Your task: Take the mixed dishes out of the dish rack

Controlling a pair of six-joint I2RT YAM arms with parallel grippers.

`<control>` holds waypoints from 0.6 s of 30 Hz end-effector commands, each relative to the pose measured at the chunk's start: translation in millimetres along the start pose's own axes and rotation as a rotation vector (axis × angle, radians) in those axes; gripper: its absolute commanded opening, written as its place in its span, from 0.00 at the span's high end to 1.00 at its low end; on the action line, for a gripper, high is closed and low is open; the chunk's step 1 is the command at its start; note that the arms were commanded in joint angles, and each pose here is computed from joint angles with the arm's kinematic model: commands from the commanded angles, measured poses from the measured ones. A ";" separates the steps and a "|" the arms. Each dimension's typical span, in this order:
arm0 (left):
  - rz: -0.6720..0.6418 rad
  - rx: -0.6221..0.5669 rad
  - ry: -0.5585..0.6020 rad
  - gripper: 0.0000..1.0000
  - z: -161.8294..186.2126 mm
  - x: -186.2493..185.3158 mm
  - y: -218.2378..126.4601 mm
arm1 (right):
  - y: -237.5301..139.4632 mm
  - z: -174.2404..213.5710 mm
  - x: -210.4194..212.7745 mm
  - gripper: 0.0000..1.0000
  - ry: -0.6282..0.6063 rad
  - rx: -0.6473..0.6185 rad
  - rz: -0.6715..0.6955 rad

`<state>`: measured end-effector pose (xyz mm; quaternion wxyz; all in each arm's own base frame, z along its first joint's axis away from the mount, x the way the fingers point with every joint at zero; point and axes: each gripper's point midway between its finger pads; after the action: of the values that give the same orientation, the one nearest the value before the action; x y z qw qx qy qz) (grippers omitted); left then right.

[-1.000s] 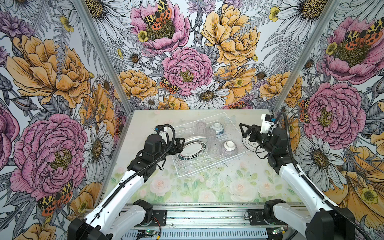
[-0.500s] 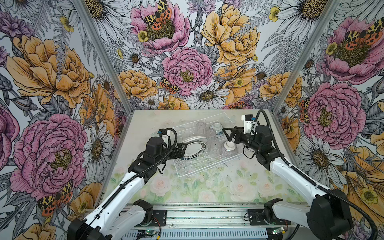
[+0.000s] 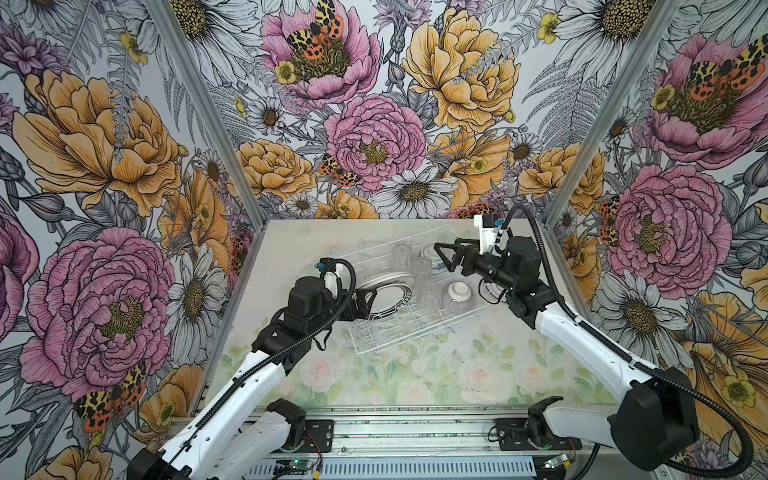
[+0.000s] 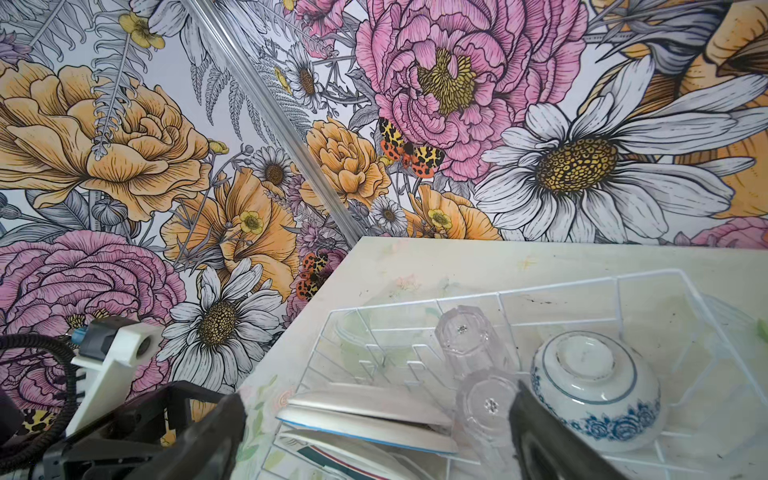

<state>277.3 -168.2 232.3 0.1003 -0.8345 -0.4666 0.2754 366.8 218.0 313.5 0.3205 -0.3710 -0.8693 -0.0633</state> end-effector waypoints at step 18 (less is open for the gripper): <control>-0.029 0.103 0.106 0.23 22.4 -0.9 37.8 | 5.2 -18.2 19.1 0.01 -0.063 -0.028 -0.057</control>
<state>280.7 -190.9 184.1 0.1829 -0.8296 -0.4434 0.2859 370.7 221.2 328.0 0.3017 -0.3646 -0.8784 -0.0666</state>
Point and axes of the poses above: each gripper's point midway between its finger pads, its own y axis out along the fingers, its own x axis along the line the jaws close on, z = x × y, and after that the axes turned 8 degrees about y, right-handed
